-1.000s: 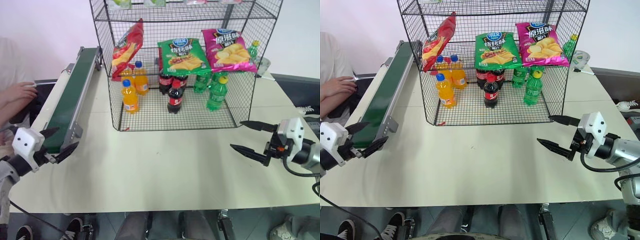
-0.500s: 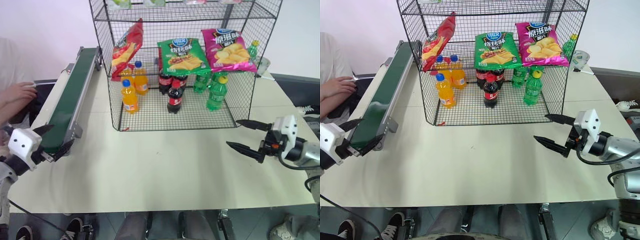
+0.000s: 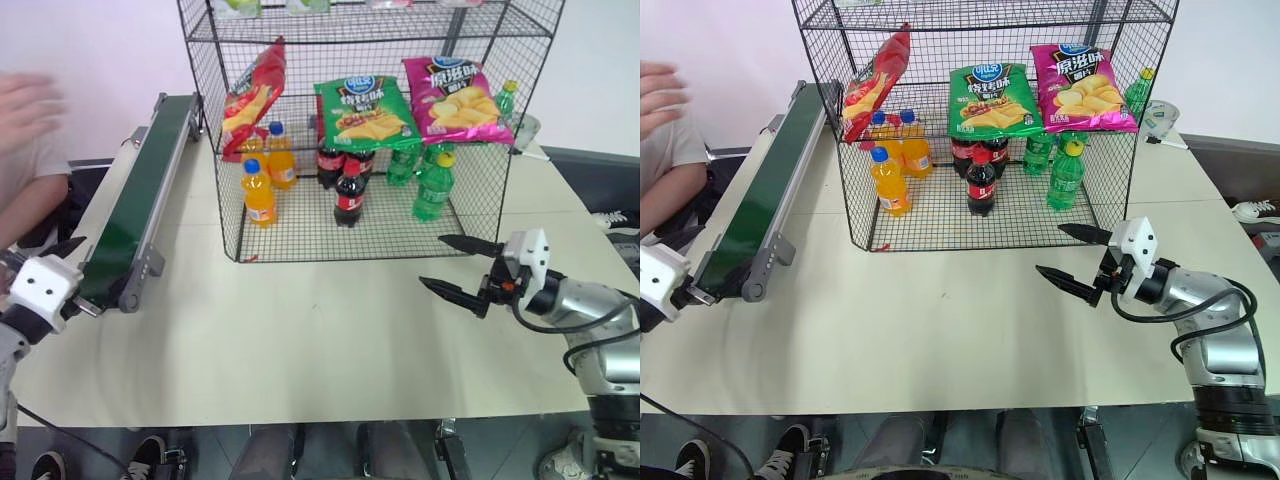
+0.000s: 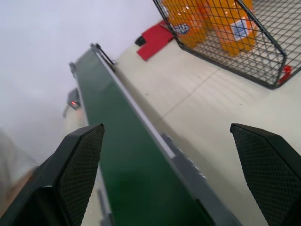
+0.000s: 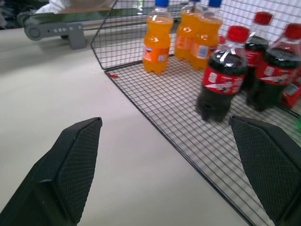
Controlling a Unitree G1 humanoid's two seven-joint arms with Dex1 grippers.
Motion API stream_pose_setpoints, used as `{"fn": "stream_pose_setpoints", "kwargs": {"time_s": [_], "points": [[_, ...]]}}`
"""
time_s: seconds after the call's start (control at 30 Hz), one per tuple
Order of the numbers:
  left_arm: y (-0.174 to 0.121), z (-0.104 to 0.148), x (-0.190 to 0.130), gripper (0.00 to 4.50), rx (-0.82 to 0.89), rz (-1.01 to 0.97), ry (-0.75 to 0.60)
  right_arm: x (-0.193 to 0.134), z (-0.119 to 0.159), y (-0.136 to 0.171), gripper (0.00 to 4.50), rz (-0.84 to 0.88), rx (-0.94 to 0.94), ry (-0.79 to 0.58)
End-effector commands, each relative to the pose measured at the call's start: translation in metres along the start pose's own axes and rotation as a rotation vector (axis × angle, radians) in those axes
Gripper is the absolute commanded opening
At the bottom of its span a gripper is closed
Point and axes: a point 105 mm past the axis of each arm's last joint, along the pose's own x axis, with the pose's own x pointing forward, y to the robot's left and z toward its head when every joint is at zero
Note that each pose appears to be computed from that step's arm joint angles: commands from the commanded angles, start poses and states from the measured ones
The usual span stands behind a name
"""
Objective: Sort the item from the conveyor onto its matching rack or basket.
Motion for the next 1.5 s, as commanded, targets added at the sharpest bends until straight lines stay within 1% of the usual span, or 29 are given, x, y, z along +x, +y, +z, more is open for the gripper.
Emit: {"fn": "stream_pose_setpoints", "kwargs": {"time_s": [0.03, 0.1, 0.13, 0.23, 0.37, 0.47, 0.57, 0.67, 0.77, 0.87, 1.5], "points": [[0.010, 0.000, -0.007, 4.47, 0.205, 0.020, 0.024, 0.009, 0.015, 0.008, 4.50, 0.052, -0.040, -0.058], [0.009, -0.004, -0.010, 4.47, 0.269, 0.008, 0.035, 0.015, 0.015, 0.015, 4.50, 0.089, -0.032, -0.073], [0.009, -0.007, -0.012, 4.47, 0.336, 0.005, 0.055, 0.019, 0.016, 0.021, 4.50, 0.117, -0.030, -0.085], [0.016, -0.014, -0.015, 4.47, 0.456, 0.038, 0.091, 0.032, 0.015, 0.031, 4.50, 0.174, -0.040, -0.096], [0.014, -0.024, -0.021, 4.47, 0.558, 0.021, 0.130, 0.043, 0.016, 0.036, 4.50, 0.216, -0.036, -0.106], [0.013, -0.038, -0.027, 4.47, 0.588, 0.019, 0.184, 0.049, 0.016, 0.037, 4.50, 0.229, -0.040, -0.106], [0.007, -0.044, -0.035, 4.47, 0.691, -0.013, 0.202, 0.054, 0.021, 0.035, 4.50, 0.230, -0.039, -0.117], [0.013, -0.048, -0.044, 4.47, 0.701, 0.037, 0.225, 0.054, 0.021, 0.035, 4.50, 0.235, -0.039, -0.113], [0.009, -0.053, -0.050, 4.47, 0.712, 0.033, 0.231, 0.056, 0.021, 0.037, 4.50, 0.248, -0.032, -0.110], [0.006, -0.052, -0.053, 4.47, 0.712, 0.045, 0.221, 0.056, 0.022, 0.037, 4.50, 0.255, -0.031, -0.111], [0.005, -0.051, -0.060, 4.47, 0.707, 0.061, 0.210, 0.058, 0.023, 0.036, 4.50, 0.253, -0.031, -0.105]]}}
